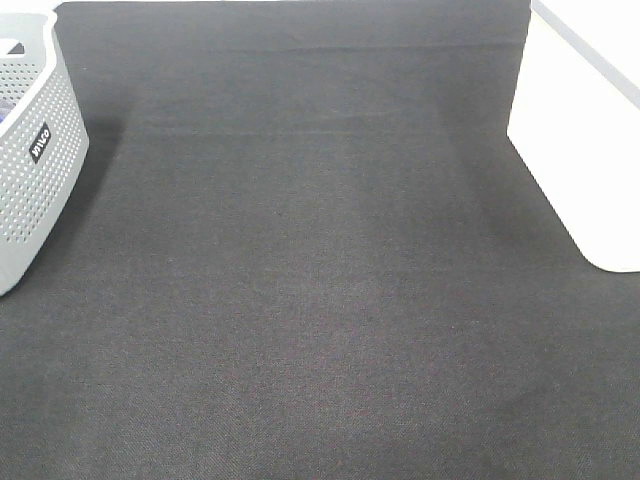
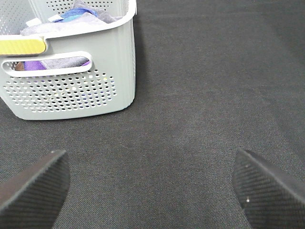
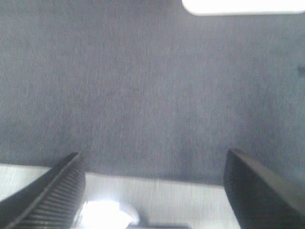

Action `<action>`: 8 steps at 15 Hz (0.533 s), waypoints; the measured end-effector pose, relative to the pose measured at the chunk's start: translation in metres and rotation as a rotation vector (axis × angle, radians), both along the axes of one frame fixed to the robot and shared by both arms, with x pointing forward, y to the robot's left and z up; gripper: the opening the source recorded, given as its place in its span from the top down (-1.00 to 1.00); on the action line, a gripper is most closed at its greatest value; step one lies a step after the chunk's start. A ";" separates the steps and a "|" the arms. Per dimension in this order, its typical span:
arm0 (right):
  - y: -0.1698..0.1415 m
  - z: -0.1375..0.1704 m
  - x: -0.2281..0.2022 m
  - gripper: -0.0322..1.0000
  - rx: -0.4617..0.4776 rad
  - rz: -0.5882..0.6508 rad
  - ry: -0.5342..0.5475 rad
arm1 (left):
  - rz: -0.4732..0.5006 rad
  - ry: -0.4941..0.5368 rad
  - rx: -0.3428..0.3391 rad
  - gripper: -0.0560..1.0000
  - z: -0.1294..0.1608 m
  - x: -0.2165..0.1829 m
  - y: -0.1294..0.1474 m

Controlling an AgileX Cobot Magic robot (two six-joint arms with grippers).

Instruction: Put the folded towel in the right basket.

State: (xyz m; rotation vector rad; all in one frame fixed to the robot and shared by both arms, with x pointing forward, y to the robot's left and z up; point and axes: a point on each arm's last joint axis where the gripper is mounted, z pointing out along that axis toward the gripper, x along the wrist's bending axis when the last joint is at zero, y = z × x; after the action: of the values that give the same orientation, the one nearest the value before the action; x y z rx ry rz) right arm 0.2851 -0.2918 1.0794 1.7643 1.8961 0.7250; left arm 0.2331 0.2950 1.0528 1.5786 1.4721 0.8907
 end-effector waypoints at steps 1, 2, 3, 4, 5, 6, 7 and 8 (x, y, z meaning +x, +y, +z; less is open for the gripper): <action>0.000 -0.005 -0.010 -0.52 -0.002 -0.002 -0.046 | 0.000 0.000 0.000 -0.77 0.000 0.000 0.000; -0.001 -0.009 -0.019 -0.52 -0.005 -0.003 -0.094 | 0.000 0.000 0.000 -0.77 0.000 0.000 0.000; -0.001 -0.012 -0.026 -0.52 -0.007 -0.004 -0.144 | 0.000 0.000 0.000 -0.77 0.000 0.000 0.000; -0.001 -0.014 -0.032 -0.52 -0.007 -0.005 -0.184 | 0.000 0.000 0.000 -0.77 0.000 0.000 0.000; -0.001 -0.018 -0.036 -0.52 -0.008 -0.004 -0.207 | 0.000 0.000 0.000 -0.77 0.000 0.000 0.000; -0.001 -0.023 -0.039 -0.52 -0.010 -0.004 -0.220 | 0.000 0.000 0.000 -0.77 0.000 0.000 0.000; -0.001 -0.023 -0.041 -0.52 -0.012 -0.002 -0.250 | 0.000 0.000 0.000 -0.77 0.000 0.000 0.000; -0.001 -0.023 -0.041 -0.52 -0.012 -0.002 -0.253 | 0.000 0.000 0.000 -0.77 0.000 0.000 0.000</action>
State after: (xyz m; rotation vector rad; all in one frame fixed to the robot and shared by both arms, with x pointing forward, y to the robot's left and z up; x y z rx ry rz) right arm 0.2437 -0.2930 1.0569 1.5830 1.7251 0.8886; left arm 0.2331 0.2950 1.0528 1.5786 1.4721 0.8907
